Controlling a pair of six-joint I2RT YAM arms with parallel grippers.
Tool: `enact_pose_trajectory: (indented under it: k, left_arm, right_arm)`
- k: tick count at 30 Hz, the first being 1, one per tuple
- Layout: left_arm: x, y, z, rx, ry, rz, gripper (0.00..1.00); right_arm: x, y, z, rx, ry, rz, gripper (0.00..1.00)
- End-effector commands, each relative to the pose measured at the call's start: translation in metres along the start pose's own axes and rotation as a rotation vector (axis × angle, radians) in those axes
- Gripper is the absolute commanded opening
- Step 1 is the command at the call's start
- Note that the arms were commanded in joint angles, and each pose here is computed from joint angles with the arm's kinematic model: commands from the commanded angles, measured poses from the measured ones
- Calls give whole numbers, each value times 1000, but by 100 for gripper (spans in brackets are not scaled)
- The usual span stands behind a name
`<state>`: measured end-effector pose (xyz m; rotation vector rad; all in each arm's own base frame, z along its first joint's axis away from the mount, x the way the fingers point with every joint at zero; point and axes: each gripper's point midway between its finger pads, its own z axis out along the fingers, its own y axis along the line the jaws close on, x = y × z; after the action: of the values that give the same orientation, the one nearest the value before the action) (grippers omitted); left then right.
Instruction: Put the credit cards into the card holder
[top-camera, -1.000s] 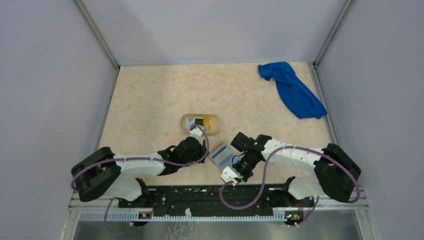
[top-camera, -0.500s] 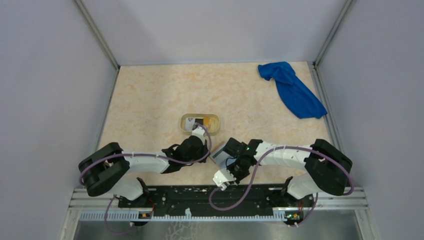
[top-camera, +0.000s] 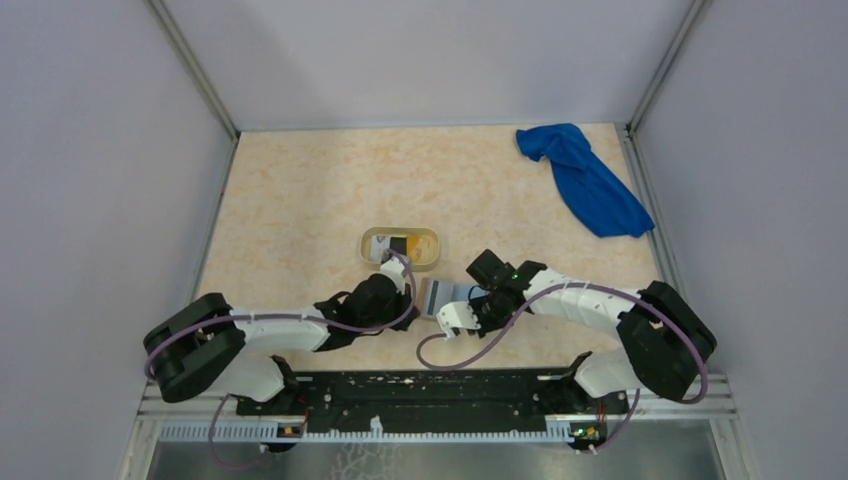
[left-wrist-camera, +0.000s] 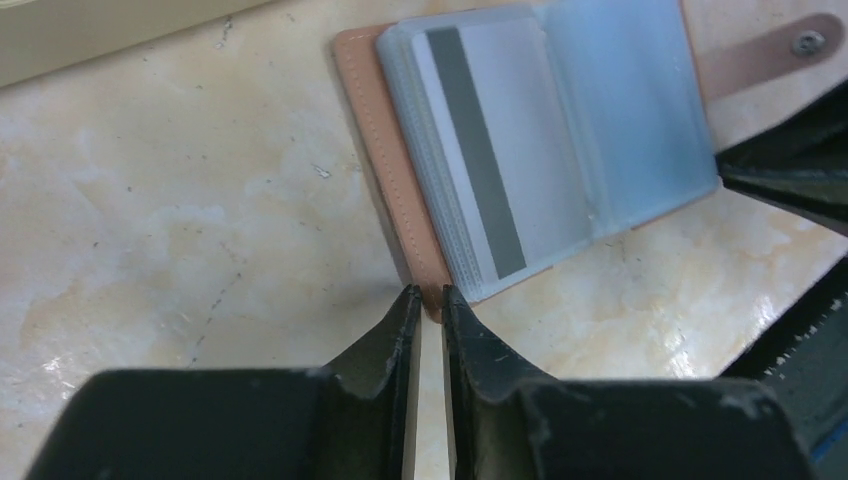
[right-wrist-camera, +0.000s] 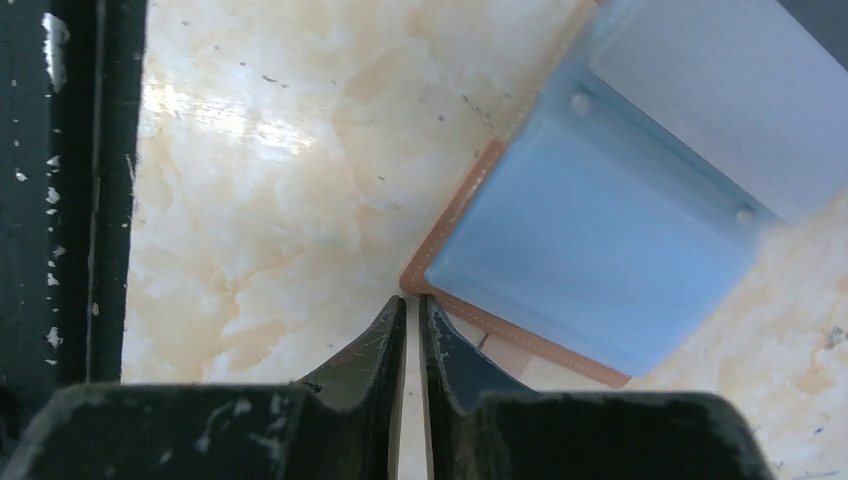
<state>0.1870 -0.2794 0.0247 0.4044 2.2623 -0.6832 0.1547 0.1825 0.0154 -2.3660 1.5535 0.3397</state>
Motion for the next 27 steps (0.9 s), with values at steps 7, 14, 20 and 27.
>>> enact_pose_trajectory:
  k: [7,14,20,27]
  left_arm:
    - [-72,-18,-44,52,-261,31,55]
    - [-126,-6,-47,31,-368,41,79]
    - [-150,17,-31,38,-343,-21,82]
    - [-162,31,-11,109,-282,-128,80]
  right_arm:
    - [-67,-27,-67,79,-419,162,28]
    - [-103,-79,-145,130,-614,357,54]
    - [-121,-109,-171,4,-820,491,59]
    - [-112,-106,-139,-115,-901,622,57]
